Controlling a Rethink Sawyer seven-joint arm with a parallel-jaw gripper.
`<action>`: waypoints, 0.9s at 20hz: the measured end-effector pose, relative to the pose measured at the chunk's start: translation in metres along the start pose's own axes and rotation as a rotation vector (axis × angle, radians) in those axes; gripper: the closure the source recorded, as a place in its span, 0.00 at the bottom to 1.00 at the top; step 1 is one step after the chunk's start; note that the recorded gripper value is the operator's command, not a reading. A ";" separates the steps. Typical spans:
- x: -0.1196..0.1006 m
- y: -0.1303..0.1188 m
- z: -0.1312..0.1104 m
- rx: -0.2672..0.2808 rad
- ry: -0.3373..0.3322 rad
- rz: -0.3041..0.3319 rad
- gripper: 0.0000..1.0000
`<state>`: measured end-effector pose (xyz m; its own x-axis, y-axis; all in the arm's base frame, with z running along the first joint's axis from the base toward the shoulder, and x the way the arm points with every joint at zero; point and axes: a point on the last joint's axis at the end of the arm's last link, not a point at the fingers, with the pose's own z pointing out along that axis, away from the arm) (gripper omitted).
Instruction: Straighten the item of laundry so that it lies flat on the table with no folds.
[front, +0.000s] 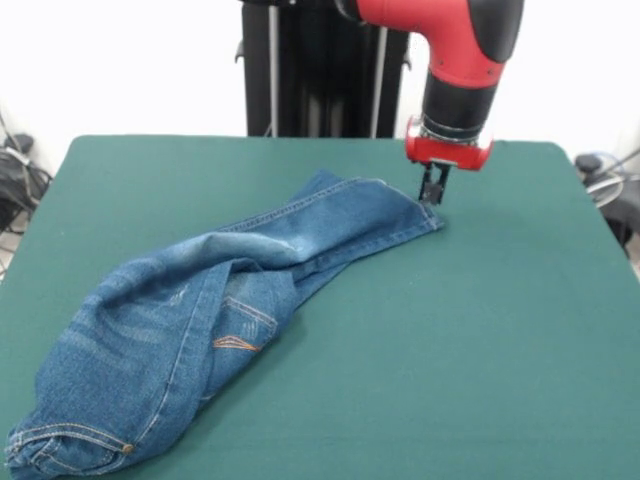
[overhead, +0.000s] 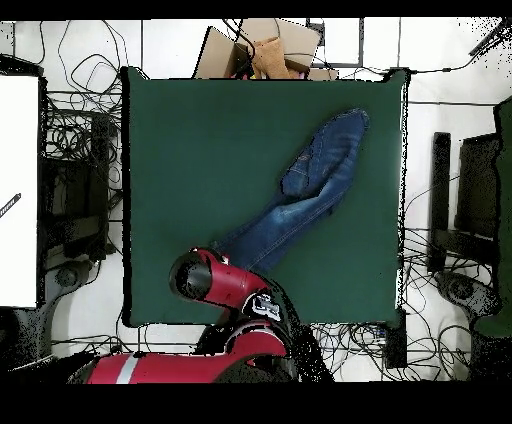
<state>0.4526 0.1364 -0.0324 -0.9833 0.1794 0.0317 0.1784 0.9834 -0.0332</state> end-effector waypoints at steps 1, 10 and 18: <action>0.002 -0.003 -0.002 -0.002 -0.004 -0.028 1.00; 0.010 -0.040 -0.011 -0.004 -0.012 -0.181 1.00; 0.004 -0.046 -0.033 -0.018 0.032 -0.195 1.00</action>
<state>0.4421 0.0931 0.0027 -0.9976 -0.0143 0.0674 -0.0147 0.9999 -0.0059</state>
